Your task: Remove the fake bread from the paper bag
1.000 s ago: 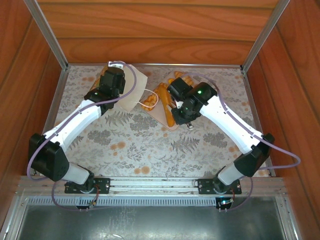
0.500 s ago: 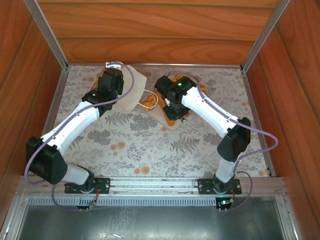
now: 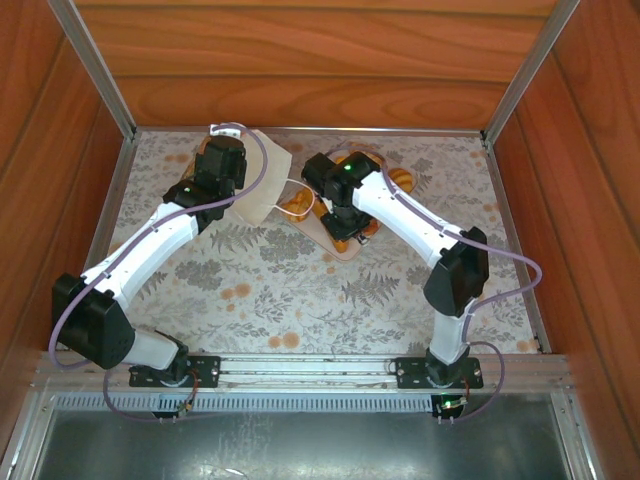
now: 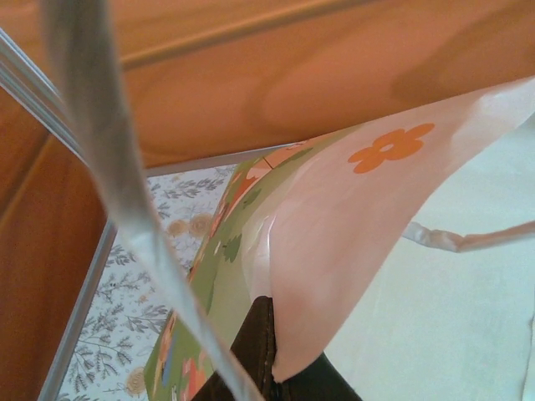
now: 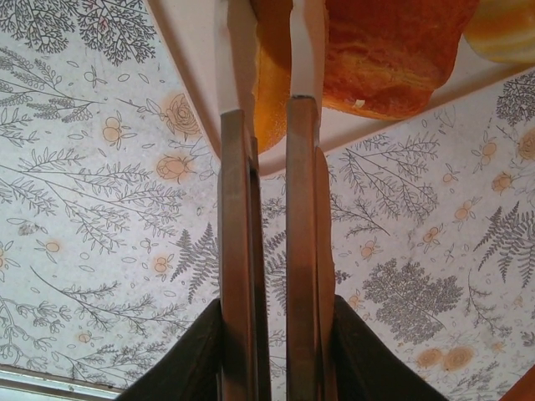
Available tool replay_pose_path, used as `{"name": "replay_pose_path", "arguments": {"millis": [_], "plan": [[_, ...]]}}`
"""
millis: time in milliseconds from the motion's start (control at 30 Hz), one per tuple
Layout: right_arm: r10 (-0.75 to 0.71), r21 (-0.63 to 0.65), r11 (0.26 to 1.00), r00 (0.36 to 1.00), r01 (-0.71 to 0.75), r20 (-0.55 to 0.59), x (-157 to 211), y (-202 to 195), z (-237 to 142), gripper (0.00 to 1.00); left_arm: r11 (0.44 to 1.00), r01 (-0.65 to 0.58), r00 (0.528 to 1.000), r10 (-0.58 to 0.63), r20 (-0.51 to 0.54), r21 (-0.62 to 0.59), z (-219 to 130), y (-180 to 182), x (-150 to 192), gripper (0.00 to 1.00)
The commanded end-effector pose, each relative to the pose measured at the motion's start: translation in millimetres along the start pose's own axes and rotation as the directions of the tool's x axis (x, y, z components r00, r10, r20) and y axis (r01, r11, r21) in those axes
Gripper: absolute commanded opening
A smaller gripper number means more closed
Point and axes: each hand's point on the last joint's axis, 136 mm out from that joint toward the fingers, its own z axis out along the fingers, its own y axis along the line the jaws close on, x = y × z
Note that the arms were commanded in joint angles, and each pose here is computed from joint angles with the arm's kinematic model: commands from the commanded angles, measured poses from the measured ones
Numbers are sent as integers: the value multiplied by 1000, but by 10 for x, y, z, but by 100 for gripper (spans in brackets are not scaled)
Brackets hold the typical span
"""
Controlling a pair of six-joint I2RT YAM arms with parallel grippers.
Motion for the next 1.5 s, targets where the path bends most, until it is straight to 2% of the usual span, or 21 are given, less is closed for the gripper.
{"name": "replay_pose_path", "arguments": {"millis": [0,100,167,267,533,667,767,967,1233,1467], "plan": [[-17,-5,1000,999,17,-27,20,4,1,33,1000,19,1000,-19,4,-22,-29,91,3,0],[-29,-14,999,999,29,-33,17,21,3,33,999,23,1000,-23,7,-22,-36,98,-11,0],[-32,-6,999,999,32,-44,32,5,-3,26,999,26,1000,-26,6,-22,-28,102,-14,0],[-32,4,999,998,33,-55,60,-21,-35,24,999,28,1000,-28,7,-20,-25,91,-17,0],[-25,2,1000,998,25,-57,167,-58,-174,23,999,28,1000,-28,5,-16,-5,76,-21,0],[-29,9,1000,995,30,-98,254,-60,-127,24,1000,26,1000,-26,4,-15,-4,70,-9,0],[-28,8,1000,993,29,-118,274,-44,-82,27,999,28,1000,-28,5,-17,-7,79,-12,0],[-19,-42,999,996,15,-90,165,65,-35,41,999,28,1000,-28,5,-17,-5,80,-13,0],[-14,-62,998,997,9,-72,49,118,-20,46,1000,27,1000,-27,6,-11,12,60,-36,0],[2,-55,998,1000,-4,-28,12,67,-166,51,1000,28,1000,-28,5,-8,23,48,-40,0]]}}
